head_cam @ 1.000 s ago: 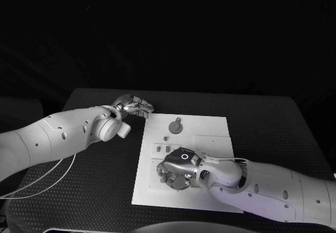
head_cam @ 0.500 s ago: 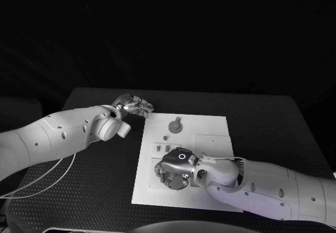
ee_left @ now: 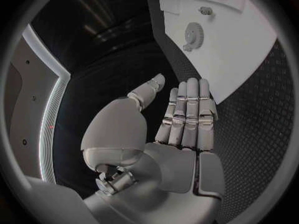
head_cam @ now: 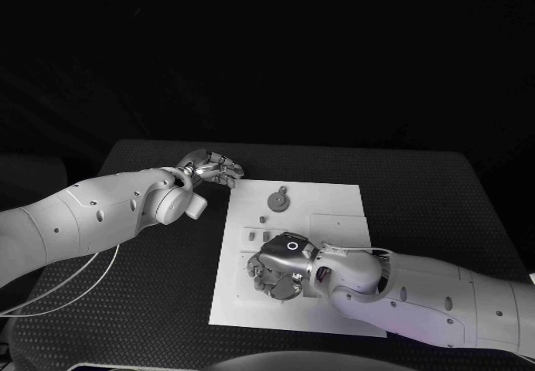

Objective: Assemble the parts on the task board

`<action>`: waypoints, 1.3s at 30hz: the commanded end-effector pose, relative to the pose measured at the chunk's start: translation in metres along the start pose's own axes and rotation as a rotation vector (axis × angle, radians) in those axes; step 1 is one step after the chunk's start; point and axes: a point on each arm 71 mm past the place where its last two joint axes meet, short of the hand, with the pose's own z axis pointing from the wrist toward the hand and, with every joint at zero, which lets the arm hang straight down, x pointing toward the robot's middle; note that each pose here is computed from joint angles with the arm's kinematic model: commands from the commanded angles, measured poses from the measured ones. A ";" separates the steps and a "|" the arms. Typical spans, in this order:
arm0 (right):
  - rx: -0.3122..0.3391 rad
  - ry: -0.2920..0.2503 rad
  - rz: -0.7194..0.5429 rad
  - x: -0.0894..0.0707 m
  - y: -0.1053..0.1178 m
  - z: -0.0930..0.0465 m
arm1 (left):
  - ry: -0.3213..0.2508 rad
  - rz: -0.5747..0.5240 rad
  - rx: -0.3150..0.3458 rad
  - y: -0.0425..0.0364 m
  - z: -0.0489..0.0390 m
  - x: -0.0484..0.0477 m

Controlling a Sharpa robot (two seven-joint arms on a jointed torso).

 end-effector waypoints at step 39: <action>0.011 -0.126 0.120 -0.001 -0.007 -0.021 | 0.012 -0.008 0.006 -0.0009 -0.0005 -0.0002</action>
